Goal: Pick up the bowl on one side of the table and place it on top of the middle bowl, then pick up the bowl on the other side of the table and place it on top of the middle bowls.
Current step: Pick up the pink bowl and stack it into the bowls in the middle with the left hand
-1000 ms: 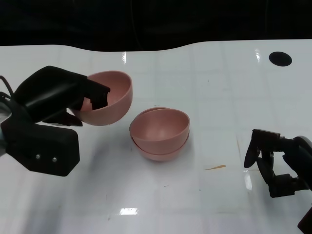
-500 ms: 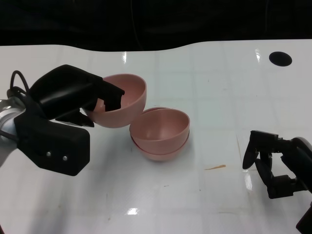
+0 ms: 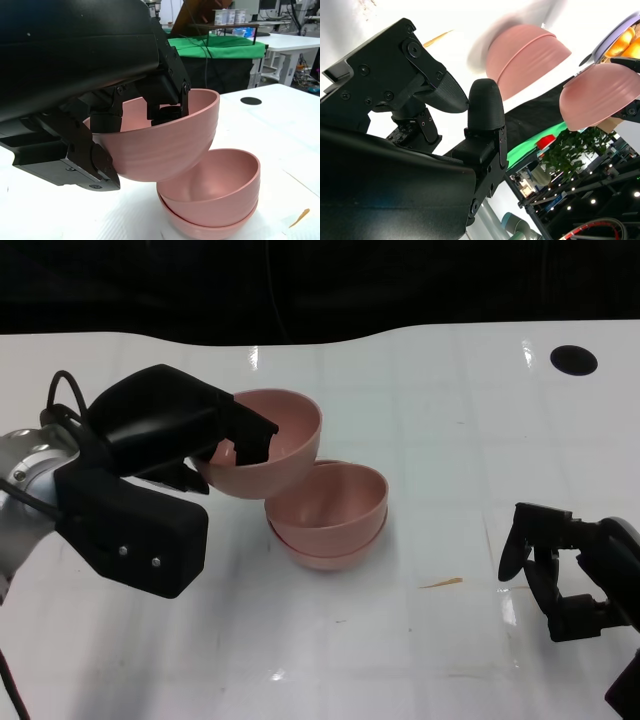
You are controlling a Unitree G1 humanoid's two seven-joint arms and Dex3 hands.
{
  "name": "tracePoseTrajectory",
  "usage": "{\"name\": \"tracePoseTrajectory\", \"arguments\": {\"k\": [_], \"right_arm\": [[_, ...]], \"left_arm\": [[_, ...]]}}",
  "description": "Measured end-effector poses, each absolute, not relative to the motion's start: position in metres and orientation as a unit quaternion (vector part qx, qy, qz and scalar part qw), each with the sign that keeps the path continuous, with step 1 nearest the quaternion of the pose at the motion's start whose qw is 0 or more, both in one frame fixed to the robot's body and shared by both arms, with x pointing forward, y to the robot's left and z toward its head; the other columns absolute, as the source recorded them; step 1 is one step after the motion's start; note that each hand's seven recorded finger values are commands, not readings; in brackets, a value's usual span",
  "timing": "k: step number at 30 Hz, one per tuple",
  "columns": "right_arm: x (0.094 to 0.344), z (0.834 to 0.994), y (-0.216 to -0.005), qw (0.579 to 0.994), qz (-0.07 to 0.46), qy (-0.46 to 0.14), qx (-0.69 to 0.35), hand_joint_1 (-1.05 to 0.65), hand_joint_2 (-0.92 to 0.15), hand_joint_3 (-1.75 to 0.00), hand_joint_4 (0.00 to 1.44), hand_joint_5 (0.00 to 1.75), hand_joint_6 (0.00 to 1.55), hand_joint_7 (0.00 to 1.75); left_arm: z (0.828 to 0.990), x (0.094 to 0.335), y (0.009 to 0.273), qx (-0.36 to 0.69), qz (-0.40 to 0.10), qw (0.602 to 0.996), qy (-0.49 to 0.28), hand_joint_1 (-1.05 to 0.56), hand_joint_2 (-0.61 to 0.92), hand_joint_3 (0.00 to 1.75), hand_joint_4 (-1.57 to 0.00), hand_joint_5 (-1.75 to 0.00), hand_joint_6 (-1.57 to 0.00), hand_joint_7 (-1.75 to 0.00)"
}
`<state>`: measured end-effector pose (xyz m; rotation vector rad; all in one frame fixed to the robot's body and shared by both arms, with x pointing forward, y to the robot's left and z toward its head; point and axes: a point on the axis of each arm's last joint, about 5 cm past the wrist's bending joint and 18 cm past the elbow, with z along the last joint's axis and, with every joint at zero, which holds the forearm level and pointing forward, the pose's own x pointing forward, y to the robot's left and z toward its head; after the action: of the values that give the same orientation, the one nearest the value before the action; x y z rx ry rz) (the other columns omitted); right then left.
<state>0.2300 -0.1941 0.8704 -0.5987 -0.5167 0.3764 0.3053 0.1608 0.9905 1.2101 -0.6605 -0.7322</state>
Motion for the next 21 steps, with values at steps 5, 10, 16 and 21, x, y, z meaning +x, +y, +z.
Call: {"name": "tracePoseTrajectory", "arguments": {"k": [5, 10, 16, 21], "right_arm": [[0.231, 0.870, -0.191, 0.906, 0.183, -0.252, -0.286, -0.01, -0.39, -1.53, 0.91, 1.75, 0.70, 1.67], [0.231, 0.870, -0.191, 0.907, 0.182, -0.251, -0.285, -0.01, -0.39, -1.53, 0.91, 1.75, 0.70, 1.66], [0.232, 0.870, -0.190, 0.907, 0.181, -0.252, -0.284, -0.01, -0.38, -1.53, 0.91, 1.75, 0.71, 1.67], [0.232, 0.869, -0.190, 0.908, 0.181, -0.250, -0.284, -0.01, -0.37, -1.54, 0.91, 1.75, 0.70, 1.68]], "left_arm": [[0.991, 0.306, 0.158, 0.546, -0.338, 0.704, -0.304, 0.11, 0.81, 0.00, -0.77, -1.74, -0.88, -1.24], [0.990, 0.307, 0.157, 0.548, -0.347, 0.700, -0.300, 0.11, 0.82, 0.00, -0.84, -1.60, -0.96, -1.02], [0.992, 0.309, 0.149, 0.546, -0.359, 0.693, -0.304, 0.11, 0.82, 0.00, -0.88, -1.52, -1.09, -0.73], [0.992, 0.309, 0.142, 0.538, -0.369, 0.691, -0.312, 0.11, 0.86, 0.01, -0.81, -1.65, -1.07, -0.80]]}}
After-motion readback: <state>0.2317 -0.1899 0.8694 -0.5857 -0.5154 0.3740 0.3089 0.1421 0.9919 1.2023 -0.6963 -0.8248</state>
